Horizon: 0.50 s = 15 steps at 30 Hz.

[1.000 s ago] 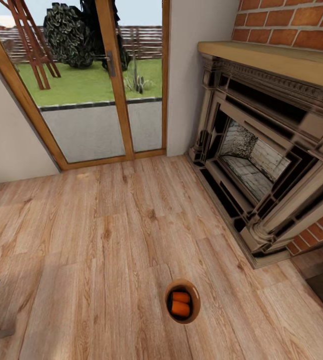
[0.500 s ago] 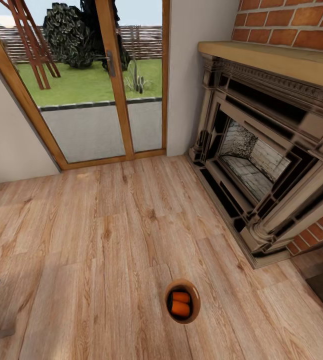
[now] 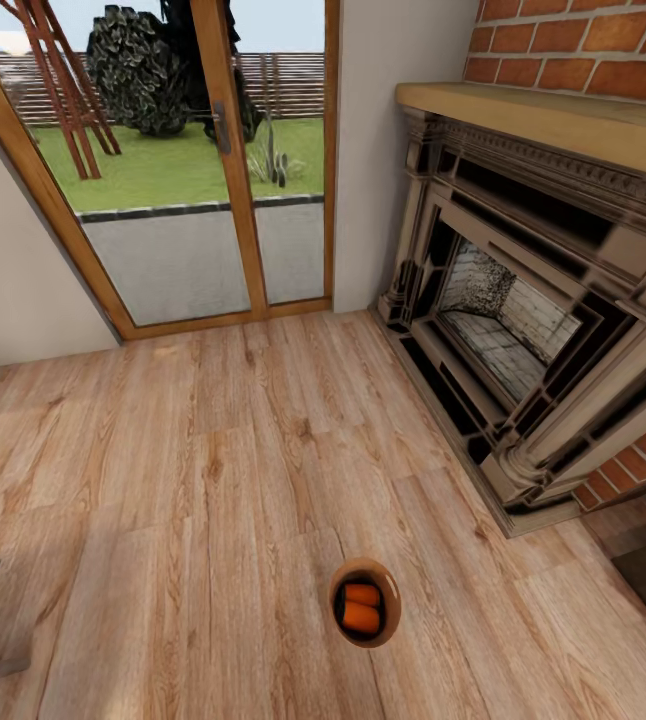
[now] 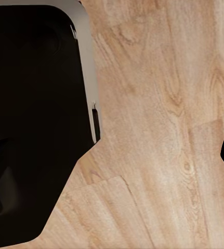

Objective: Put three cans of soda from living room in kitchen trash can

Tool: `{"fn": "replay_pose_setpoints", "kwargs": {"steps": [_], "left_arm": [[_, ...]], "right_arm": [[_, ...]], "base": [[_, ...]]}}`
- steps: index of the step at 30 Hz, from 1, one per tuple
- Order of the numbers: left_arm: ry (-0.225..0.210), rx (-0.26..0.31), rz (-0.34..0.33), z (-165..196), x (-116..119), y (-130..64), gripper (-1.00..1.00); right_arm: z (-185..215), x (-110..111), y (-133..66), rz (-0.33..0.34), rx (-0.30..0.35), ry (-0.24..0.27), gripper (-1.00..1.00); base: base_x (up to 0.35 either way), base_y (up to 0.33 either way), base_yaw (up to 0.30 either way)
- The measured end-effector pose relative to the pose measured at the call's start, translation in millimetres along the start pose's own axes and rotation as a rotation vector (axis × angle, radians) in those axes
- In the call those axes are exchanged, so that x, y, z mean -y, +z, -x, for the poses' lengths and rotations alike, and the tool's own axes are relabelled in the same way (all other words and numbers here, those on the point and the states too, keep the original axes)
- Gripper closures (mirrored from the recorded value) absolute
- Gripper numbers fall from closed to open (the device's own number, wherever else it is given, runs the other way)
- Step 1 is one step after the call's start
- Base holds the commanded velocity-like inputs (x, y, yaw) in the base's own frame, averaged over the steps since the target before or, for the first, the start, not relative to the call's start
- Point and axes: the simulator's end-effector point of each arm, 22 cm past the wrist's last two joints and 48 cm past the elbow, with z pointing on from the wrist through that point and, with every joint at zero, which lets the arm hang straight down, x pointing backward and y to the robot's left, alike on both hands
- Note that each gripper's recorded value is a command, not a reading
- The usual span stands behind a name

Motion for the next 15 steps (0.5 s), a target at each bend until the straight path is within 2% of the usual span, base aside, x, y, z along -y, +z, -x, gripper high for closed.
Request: {"fn": "replay_pose_setpoints", "kwargs": {"steps": [15], "left_arm": [[0.0, 0.0, 0.0, 0.0, 0.1, 0.0, -1.0]], "right_arm": [[0.0, -0.2, 0.0, 0.0, 0.0, 0.001, -1.0]], "base": [[0.0, 0.0, 0.0]]}}
